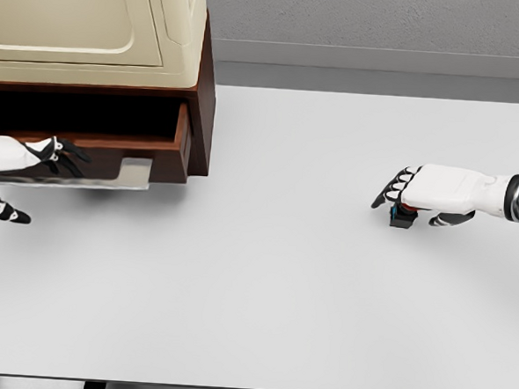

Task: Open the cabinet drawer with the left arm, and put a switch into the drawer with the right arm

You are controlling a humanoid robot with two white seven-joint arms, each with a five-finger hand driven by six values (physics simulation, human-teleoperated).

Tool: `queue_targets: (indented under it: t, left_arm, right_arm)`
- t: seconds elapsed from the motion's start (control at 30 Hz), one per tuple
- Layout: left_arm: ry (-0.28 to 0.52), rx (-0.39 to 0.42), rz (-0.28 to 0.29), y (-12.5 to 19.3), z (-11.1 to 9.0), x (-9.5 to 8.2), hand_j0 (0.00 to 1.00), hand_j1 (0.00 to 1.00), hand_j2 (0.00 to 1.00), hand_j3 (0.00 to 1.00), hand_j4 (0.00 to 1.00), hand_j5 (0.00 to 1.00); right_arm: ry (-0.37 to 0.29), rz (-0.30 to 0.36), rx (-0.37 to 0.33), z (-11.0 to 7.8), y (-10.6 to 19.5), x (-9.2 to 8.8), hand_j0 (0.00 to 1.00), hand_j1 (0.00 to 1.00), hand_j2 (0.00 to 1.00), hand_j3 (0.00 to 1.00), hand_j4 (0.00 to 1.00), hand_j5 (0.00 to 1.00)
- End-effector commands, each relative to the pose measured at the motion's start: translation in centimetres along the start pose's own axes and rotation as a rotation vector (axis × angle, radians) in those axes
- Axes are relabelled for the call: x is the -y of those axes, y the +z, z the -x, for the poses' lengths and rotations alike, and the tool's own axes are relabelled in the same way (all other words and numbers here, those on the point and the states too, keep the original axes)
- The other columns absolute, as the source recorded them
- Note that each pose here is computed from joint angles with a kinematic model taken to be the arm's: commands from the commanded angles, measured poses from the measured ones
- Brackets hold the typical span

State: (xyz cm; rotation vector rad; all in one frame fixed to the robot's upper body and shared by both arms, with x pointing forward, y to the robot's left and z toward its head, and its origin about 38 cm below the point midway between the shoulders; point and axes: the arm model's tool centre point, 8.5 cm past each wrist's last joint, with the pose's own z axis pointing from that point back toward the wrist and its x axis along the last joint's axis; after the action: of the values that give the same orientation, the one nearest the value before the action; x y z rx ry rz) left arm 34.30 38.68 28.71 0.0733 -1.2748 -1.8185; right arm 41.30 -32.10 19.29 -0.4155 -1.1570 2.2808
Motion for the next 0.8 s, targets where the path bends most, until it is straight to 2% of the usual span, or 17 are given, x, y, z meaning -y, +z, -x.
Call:
queue_targets:
  t: [0.0,0.07,0.23,0.4,0.5,0.63,0.7,0.77]
  left_arm:
    - [0.200,0.110,-0.186,0.9,-1.2,-2.6,0.81,0.81,0.81,0.81,0.81,0.81]
    - [0.203,0.113,-0.188,1.0,-1.3,-2.6,0.81,0.81,0.81,0.81,0.81,0.81]
    - [0.204,0.120,-0.193,1.5,-1.4,-2.9,0.81,0.81,0.81,0.81,0.81,0.81]
    - [0.205,0.121,-0.197,2.3,-1.6,-3.3,0.82,0.82,0.82,0.82,0.82,0.82]
    - [0.200,0.131,-0.203,2.5,-1.8,-3.5,0.86,0.86,0.86,0.86,0.86,0.86]
    - [0.153,0.151,-0.209,3.2,-2.3,-4.0,1.00,1.00,1.00,1.00,1.00,1.00]
    - [0.131,0.172,-0.211,3.3,-2.5,-4.1,1.00,1.00,1.00,1.00,1.00,1.00]
    - [0.102,0.191,-0.211,3.6,-2.9,-4.2,1.00,1.00,1.00,1.00,1.00,1.00]
  right_arm:
    - [-0.004,0.002,-0.001,0.0,0.0,0.0,0.85,0.85,0.85,0.85,0.85,0.85]
    - [-0.004,0.002,-0.001,0.0,0.0,0.0,0.81,0.81,0.81,0.81,0.81,0.81]
    - [-0.003,0.003,0.000,0.0,0.0,0.1,0.81,0.81,0.81,0.81,0.81,0.81]
    - [-0.004,0.002,-0.001,0.0,0.0,0.0,0.69,0.69,0.69,0.69,0.69,0.69]
    - [-0.003,0.003,0.000,0.0,0.0,0.1,0.63,0.63,0.63,0.63,0.63,0.63]
    - [-0.003,0.003,0.000,0.0,0.0,0.1,0.63,0.63,0.63,0.63,0.63,0.63]
    - [-0.002,0.003,0.001,0.0,0.0,0.1,0.58,0.58,0.58,0.58,0.58,0.58]
    - [-0.002,0.003,0.001,0.0,0.0,0.1,0.58,0.58,0.58,0.58,0.58,0.58]
